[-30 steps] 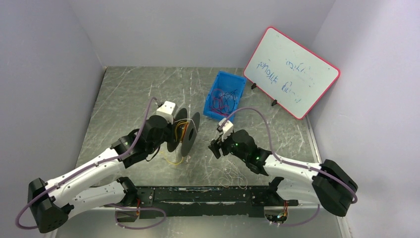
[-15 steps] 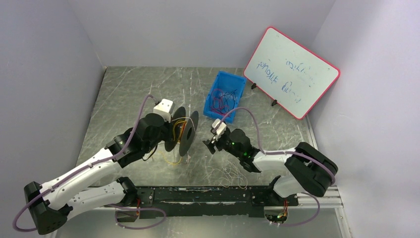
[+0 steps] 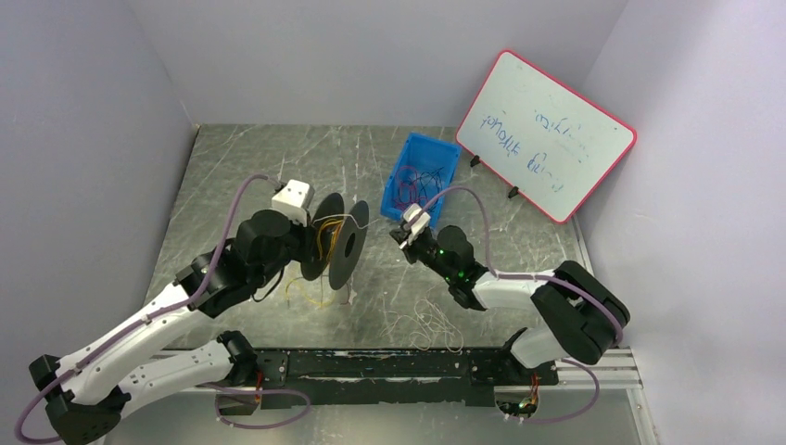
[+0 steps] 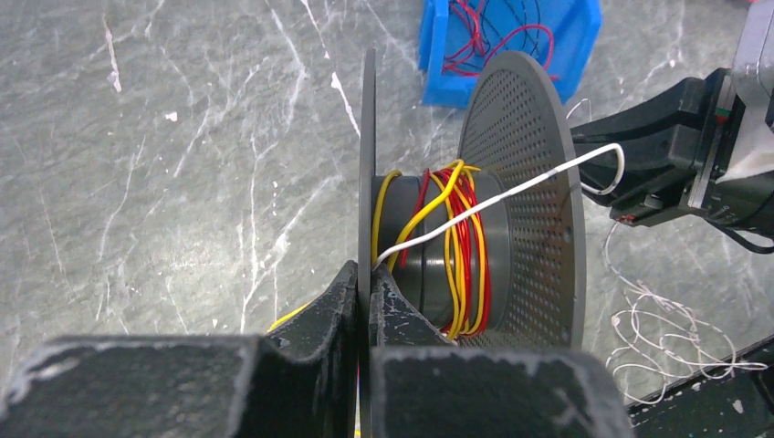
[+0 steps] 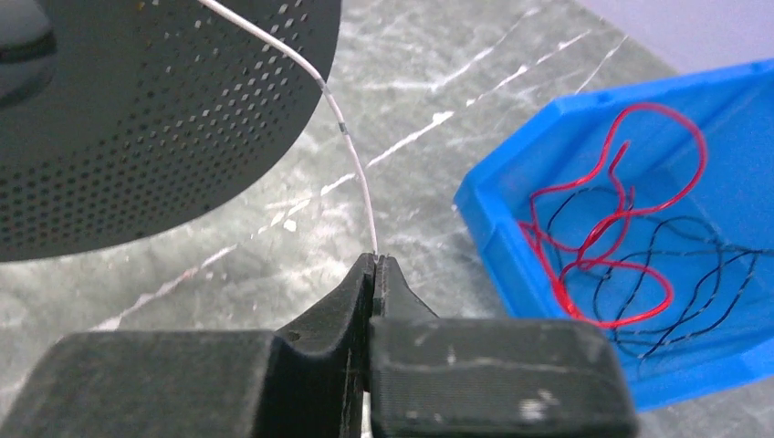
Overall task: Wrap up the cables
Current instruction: Pick up the cable reel from the center of the board, then wrap the cable around the cable reel.
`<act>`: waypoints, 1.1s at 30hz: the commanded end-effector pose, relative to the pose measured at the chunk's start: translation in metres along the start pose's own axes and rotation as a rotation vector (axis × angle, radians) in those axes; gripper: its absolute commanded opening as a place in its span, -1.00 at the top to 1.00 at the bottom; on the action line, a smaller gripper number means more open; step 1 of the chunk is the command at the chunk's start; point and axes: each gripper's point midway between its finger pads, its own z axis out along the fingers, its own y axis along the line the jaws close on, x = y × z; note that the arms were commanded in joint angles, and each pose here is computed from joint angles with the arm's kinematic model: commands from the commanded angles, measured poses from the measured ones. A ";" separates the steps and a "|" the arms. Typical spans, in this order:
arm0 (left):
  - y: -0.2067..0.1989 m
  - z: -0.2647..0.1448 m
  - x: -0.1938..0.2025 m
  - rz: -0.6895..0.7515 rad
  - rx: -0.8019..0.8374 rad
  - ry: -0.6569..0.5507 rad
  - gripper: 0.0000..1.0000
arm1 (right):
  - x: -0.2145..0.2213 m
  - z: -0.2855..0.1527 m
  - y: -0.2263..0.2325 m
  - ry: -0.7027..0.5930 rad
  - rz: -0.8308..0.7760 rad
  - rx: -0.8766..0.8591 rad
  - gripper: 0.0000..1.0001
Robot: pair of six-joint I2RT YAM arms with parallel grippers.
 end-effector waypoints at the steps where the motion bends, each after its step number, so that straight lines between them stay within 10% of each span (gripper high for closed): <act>1: -0.011 -0.018 -0.039 -0.055 0.063 -0.097 0.86 | -0.044 0.006 -0.021 -0.111 -0.014 0.051 1.00; 17: -0.024 -0.050 -0.038 -0.025 0.212 -0.075 0.86 | -0.090 -0.005 -0.117 -0.148 0.092 0.358 1.00; 33: -0.038 -0.080 -0.071 -0.133 0.331 -0.187 0.86 | -0.022 -0.001 -0.078 -0.016 0.233 0.216 1.00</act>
